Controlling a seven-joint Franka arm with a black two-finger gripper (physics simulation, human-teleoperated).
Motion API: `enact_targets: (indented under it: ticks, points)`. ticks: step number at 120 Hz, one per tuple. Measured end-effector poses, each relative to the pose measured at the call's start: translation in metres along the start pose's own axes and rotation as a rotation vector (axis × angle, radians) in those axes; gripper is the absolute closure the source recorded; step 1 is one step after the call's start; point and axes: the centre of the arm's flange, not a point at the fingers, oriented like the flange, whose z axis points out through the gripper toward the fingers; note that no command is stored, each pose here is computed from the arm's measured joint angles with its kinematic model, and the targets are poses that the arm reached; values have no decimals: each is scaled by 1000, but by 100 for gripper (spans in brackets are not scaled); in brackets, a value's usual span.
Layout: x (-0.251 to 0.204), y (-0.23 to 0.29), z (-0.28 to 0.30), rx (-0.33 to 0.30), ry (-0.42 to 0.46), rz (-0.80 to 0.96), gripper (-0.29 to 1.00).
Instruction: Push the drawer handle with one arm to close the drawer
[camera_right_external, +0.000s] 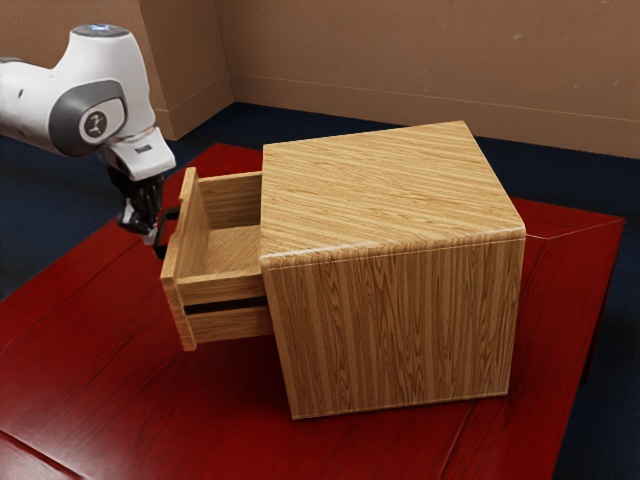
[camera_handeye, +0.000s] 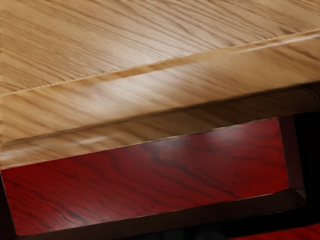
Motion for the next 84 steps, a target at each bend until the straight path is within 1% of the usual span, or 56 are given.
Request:
enact_targets:
  ticks: [30,68,84]
  points:
    - [9,-6,-12,19,30,-31,77]
    - [31,-20,-2,-3,43,-64,79]
    - [43,-24,-6,3,54,-68,78]
